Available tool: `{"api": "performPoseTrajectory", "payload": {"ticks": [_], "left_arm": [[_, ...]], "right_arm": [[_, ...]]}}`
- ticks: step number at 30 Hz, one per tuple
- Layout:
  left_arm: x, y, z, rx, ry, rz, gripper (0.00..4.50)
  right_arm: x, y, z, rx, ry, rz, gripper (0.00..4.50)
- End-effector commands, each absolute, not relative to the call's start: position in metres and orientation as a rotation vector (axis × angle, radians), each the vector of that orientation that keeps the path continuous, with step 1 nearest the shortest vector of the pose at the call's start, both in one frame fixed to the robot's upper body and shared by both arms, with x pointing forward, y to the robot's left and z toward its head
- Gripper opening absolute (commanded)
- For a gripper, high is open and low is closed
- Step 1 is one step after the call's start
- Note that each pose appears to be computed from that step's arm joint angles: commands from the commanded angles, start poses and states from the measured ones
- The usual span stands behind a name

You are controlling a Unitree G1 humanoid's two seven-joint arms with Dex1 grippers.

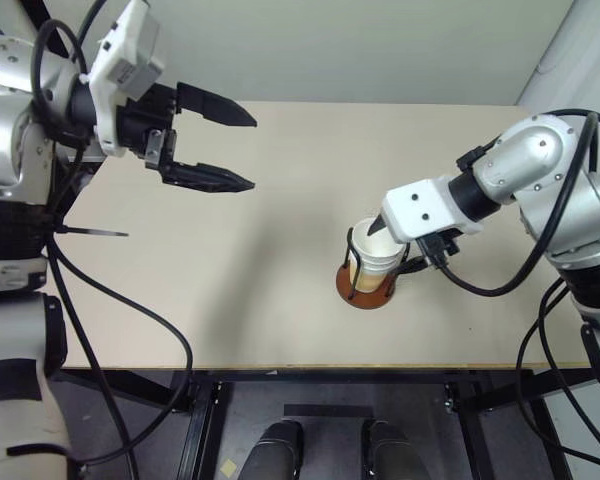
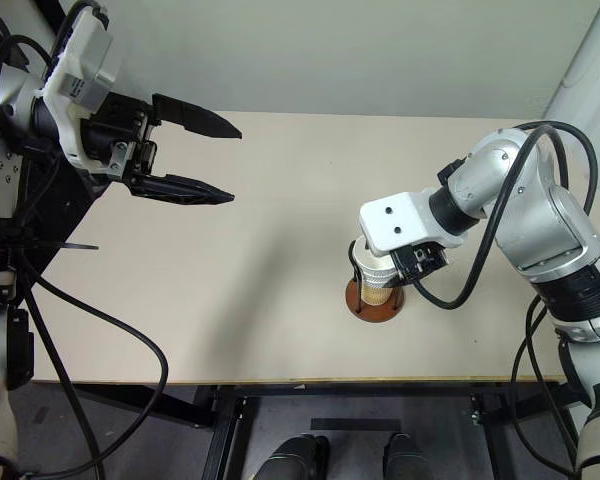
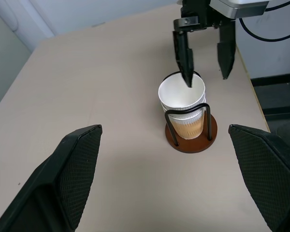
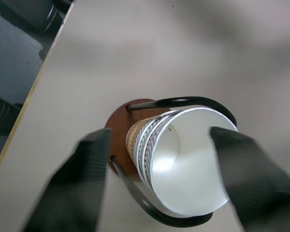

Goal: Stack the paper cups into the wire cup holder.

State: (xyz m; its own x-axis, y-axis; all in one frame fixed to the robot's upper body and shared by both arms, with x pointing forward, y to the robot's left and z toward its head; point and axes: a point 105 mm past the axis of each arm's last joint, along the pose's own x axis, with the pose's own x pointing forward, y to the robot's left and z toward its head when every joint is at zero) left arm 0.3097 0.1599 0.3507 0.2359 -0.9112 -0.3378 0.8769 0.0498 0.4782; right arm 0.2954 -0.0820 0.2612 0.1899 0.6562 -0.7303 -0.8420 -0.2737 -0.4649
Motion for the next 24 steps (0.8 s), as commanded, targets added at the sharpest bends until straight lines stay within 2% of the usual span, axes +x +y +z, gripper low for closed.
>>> {"api": "performPoseTrajectory", "payload": {"ticks": [1,5,9,13,17,20,24], "left_arm": [[0.310,0.171,0.367,0.627,-0.145,-1.277,4.50],[0.328,0.205,0.391,0.421,-0.302,-1.005,4.50],[0.342,0.245,0.385,0.275,-0.320,-0.794,4.50],[0.353,0.279,0.368,0.209,-0.287,-0.619,4.50],[0.362,0.300,0.349,0.214,-0.223,-0.503,4.50],[0.363,0.301,0.344,0.228,-0.208,-0.487,4.50],[0.362,0.300,0.337,0.231,-0.185,-0.490,4.50]], "right_arm": [[0.293,-0.088,0.306,-0.867,0.116,1.354,3.40],[0.314,-0.142,0.336,-0.472,0.096,1.092,3.40],[0.337,-0.202,0.344,-0.261,0.059,0.797,3.40],[0.340,-0.237,0.319,-0.222,0.108,0.673,3.40],[0.355,-0.268,0.299,-0.238,0.142,0.499,3.40],[0.360,-0.276,0.289,-0.256,0.162,0.454,3.40],[0.359,-0.266,0.283,-0.276,0.169,0.488,3.40]]}}
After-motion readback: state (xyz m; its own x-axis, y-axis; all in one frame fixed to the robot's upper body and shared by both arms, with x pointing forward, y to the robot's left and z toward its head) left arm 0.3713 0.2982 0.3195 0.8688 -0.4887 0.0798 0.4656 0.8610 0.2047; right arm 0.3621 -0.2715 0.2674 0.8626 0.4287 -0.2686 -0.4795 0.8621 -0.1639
